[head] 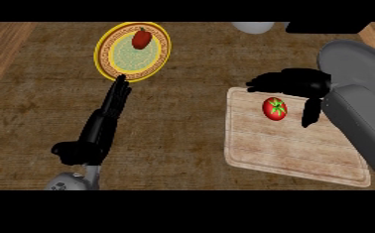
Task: Pick the tomato from the cutting board and place it in the pan
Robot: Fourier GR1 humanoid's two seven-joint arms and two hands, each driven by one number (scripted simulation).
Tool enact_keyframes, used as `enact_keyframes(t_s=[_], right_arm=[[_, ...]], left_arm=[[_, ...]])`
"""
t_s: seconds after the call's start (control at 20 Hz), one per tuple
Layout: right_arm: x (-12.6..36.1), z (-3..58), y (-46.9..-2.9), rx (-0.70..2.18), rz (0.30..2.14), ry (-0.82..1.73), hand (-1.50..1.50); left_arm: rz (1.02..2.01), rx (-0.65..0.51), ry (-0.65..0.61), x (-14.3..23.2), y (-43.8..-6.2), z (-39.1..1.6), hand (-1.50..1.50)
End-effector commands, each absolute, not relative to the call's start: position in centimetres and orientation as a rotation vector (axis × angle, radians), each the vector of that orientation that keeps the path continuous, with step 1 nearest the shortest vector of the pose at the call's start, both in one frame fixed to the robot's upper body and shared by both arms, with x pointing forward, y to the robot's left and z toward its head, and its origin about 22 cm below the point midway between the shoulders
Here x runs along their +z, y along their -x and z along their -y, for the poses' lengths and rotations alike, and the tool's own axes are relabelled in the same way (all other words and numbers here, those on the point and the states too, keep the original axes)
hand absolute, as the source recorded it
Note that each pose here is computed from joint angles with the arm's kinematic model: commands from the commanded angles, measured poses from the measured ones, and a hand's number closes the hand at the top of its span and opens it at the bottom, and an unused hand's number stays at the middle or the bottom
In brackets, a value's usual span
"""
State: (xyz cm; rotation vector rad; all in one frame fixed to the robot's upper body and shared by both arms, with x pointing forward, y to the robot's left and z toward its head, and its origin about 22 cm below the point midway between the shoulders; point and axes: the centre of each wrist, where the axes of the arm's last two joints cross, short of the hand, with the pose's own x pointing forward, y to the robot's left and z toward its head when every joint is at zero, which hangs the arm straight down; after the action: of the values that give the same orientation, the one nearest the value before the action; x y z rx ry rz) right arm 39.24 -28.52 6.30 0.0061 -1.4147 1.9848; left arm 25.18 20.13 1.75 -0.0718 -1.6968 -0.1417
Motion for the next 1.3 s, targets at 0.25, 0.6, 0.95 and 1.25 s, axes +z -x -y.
enact_keyframes(t_s=[0.25,0.6,0.95,1.25], right_arm=[[4.4,27.9,-39.9,1.979,1.366,-0.131,-1.5],[1.8,24.5,-39.9,2.039,1.313,-0.105,-1.5],[0.2,25.0,-39.8,2.205,1.361,-0.065,1.5],[-0.6,25.5,-39.6,2.117,1.49,-0.045,1.5]], left_arm=[[1.687,-0.144,0.062,1.3,-24.0,-20.5,0.0],[1.693,-0.121,0.077,1.3,-24.3,-19.8,0.0],[1.686,-0.139,0.074,1.8,-23.9,-21.6,0.0],[1.702,-0.142,0.07,1.3,-24.2,-20.1,0.0]])
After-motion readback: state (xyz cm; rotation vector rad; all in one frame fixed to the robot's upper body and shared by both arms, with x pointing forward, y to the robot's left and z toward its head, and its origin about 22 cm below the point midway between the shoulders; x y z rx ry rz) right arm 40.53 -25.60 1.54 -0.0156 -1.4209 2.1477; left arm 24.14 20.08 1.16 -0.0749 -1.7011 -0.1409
